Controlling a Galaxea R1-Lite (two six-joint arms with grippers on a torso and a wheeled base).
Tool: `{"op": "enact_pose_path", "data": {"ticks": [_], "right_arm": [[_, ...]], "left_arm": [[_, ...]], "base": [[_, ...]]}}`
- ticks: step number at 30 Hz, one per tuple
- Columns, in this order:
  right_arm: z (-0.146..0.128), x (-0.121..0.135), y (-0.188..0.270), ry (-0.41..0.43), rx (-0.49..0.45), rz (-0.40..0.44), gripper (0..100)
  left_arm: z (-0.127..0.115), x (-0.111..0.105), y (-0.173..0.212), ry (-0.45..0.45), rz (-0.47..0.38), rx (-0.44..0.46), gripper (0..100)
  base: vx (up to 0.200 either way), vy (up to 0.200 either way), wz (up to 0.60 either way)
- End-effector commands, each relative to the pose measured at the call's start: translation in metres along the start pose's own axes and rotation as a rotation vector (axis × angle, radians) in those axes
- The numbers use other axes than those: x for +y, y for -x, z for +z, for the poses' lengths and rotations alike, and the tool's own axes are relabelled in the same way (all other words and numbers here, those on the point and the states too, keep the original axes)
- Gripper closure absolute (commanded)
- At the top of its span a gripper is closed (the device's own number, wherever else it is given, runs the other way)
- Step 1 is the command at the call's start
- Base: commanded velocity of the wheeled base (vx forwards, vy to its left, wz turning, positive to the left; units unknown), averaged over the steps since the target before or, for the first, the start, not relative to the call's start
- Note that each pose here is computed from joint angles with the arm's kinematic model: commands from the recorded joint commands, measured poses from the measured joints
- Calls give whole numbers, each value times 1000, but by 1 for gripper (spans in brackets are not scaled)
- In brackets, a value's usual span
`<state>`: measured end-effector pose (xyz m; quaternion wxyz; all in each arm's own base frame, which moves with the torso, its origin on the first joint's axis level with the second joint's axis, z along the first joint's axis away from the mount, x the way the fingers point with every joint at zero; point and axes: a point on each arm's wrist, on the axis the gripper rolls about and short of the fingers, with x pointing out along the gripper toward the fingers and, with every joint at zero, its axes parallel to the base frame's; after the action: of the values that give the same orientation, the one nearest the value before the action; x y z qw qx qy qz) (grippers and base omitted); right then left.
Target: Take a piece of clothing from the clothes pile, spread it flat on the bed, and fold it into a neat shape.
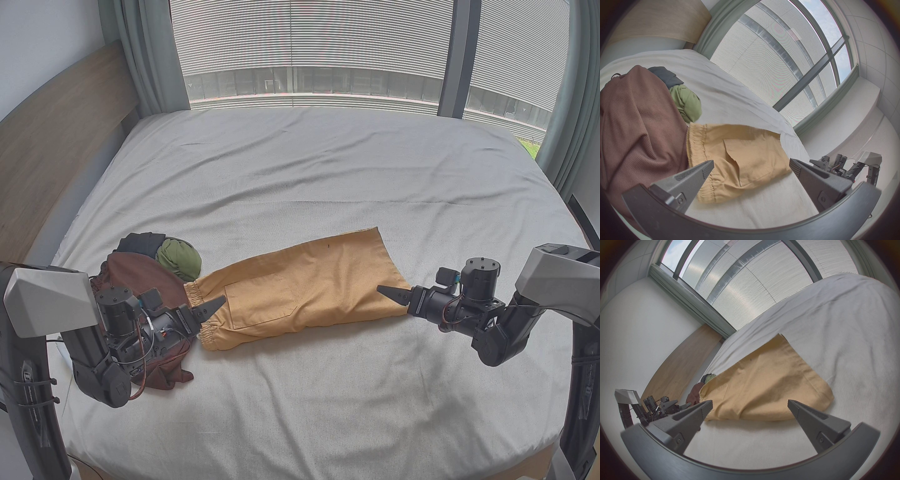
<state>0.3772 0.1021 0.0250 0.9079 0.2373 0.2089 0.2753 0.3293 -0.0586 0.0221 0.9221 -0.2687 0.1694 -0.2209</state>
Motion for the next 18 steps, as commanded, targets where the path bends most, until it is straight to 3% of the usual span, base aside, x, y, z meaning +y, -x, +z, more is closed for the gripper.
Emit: {"op": "enact_pose_path", "data": {"ticks": [1, 18], "right_arm": [[-14, -4, -1, -19, 45, -16, 0], [-48, -32, -17, -62, 125, -65, 0]], "left_arm": [[-4, -6, 1, -12, -12, 19, 0], [-7, -6, 1, -24, -13, 27, 0]], "base": [[0, 0, 0], [0, 0, 0]]}}
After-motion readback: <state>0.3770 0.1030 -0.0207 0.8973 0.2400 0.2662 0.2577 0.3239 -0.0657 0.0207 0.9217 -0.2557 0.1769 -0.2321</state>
